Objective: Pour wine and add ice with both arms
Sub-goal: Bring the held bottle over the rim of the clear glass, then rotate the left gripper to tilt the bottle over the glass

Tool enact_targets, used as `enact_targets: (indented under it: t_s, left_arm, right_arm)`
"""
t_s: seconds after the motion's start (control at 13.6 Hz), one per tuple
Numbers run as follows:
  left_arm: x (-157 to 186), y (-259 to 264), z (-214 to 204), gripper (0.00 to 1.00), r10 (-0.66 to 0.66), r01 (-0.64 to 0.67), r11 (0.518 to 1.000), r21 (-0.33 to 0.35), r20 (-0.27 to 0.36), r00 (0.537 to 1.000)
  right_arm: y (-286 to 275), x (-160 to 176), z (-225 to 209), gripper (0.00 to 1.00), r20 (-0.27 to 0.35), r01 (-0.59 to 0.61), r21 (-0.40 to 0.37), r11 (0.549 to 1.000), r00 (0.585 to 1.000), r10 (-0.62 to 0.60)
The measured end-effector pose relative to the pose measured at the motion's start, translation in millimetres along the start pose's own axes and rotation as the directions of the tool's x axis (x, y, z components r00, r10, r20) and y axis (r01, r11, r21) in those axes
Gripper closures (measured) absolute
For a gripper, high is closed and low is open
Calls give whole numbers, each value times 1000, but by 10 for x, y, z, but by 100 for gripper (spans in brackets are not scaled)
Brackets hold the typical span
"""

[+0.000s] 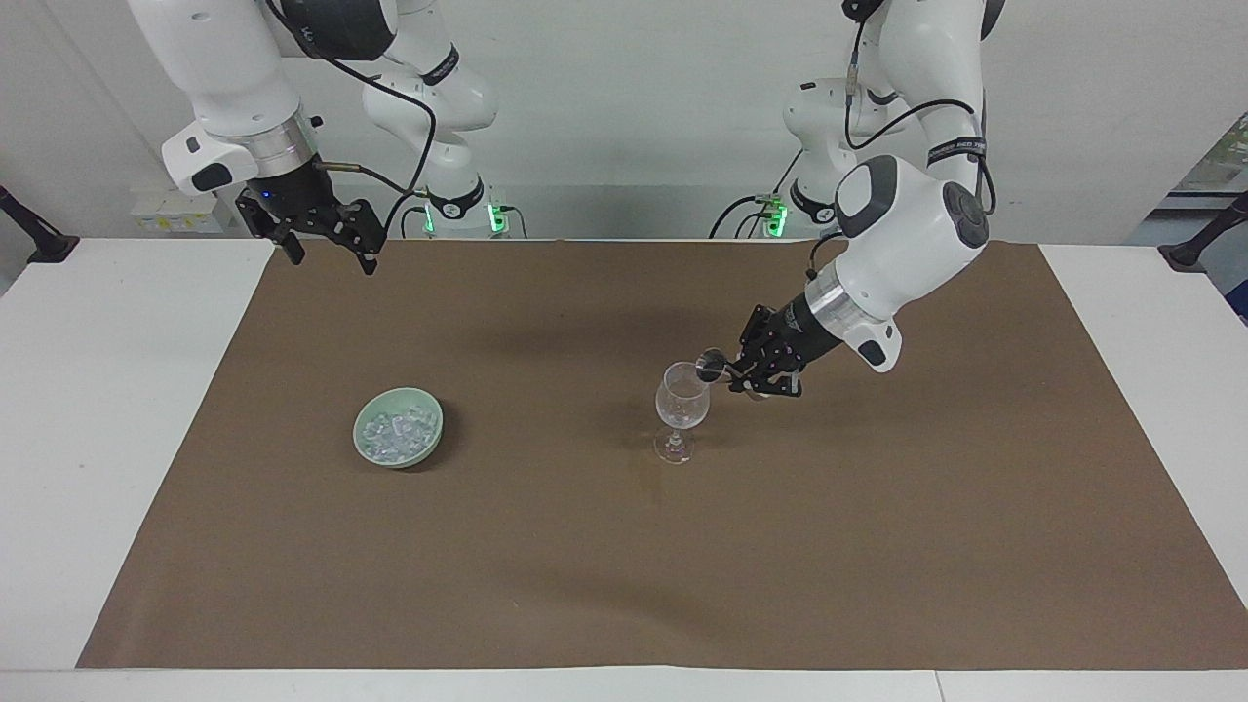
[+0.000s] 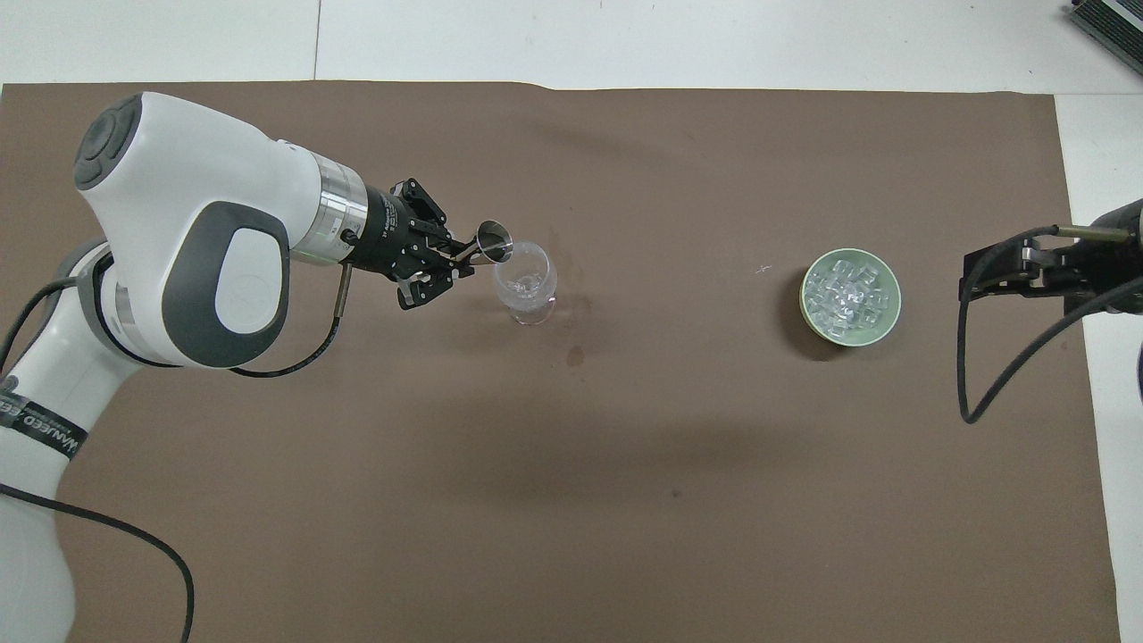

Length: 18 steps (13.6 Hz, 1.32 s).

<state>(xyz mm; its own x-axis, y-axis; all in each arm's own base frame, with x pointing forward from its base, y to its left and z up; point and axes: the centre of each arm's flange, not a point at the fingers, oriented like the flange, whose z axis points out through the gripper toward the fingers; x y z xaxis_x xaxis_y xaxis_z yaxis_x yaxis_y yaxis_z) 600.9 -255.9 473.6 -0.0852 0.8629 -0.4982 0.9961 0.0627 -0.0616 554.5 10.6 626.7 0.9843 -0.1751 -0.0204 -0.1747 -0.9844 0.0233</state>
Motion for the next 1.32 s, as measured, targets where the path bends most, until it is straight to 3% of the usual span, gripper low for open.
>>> enact_targets:
  t_s: [0.29, 1.32]
  left_arm:
    - [-11, -4, 28, 79, 15, -15, 1000, 0, -18, 1000]
    - [-217, -142, 129, 79, 68, -75, 997, -31, -181, 981]
  right_arm:
    - [0, 0, 11, 0, 2, 0, 0, 1000, 1000, 0]
    - [0, -1, 12, 0, 3, 0, -1, 1000, 1000, 0]
